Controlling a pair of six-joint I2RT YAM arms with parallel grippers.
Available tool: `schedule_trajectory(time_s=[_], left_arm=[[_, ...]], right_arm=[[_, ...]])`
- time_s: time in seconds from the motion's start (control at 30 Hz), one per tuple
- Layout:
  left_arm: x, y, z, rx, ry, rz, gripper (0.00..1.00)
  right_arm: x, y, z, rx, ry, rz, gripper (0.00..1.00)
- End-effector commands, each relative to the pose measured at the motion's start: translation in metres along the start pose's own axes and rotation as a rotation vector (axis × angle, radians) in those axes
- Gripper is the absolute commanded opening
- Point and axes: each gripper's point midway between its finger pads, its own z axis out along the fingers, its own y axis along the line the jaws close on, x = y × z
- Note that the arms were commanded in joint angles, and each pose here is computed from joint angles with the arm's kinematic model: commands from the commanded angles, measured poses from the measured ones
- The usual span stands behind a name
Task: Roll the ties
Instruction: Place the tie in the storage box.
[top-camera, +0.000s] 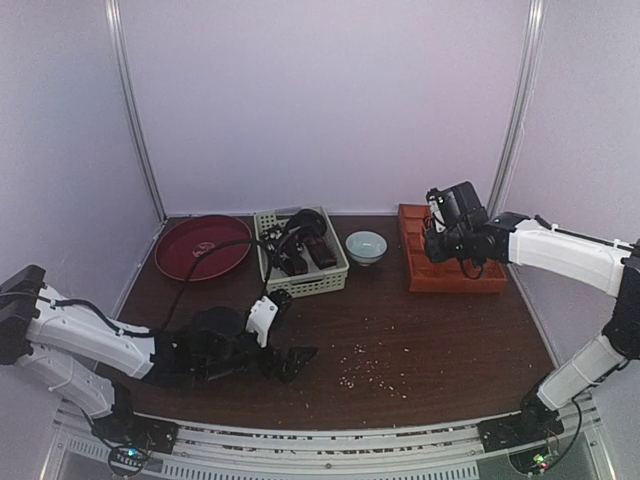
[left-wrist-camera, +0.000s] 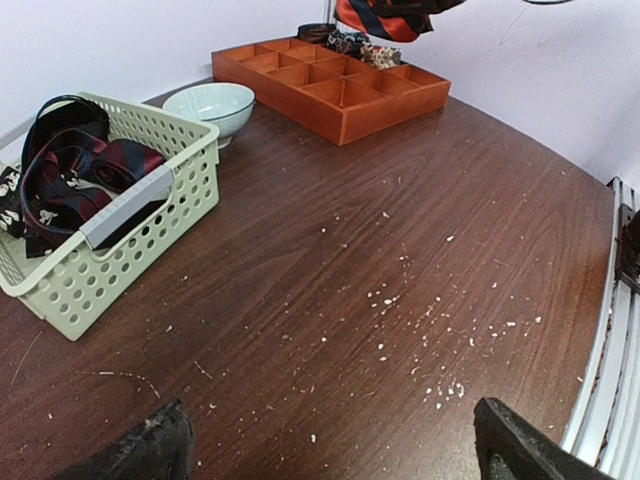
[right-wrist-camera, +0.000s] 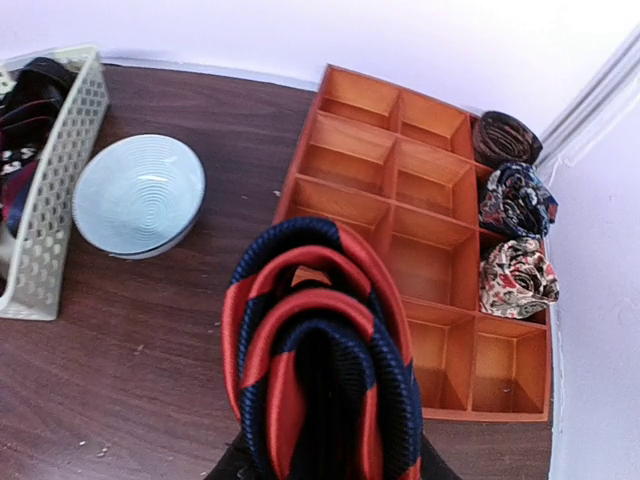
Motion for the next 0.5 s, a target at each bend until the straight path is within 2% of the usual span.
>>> schedule_trajectory(time_s=[0.0,0.17,0.27,0.47], left_arm=[[0.008,0.010,-0.003,-0.046,0.064,0.007,0.98],[0.012,0.011,-0.006,-0.043,0.080,0.008,0.98],[0.017,0.011,-0.007,-0.037,0.085,0.000,0.98],[0.023,0.014,-0.006,-0.052,0.111,0.012,0.98]], right_arm=[[0.010,-0.019,0.029,0.004,0.095,-0.018,0.33],[0.018,-0.013,0.061,-0.097,0.127,-0.112,0.34],[0.029,-0.003,0.077,-0.174,0.195,-0.157,0.35],[0.044,-0.003,0.104,-0.217,0.322,-0.174,0.34]])
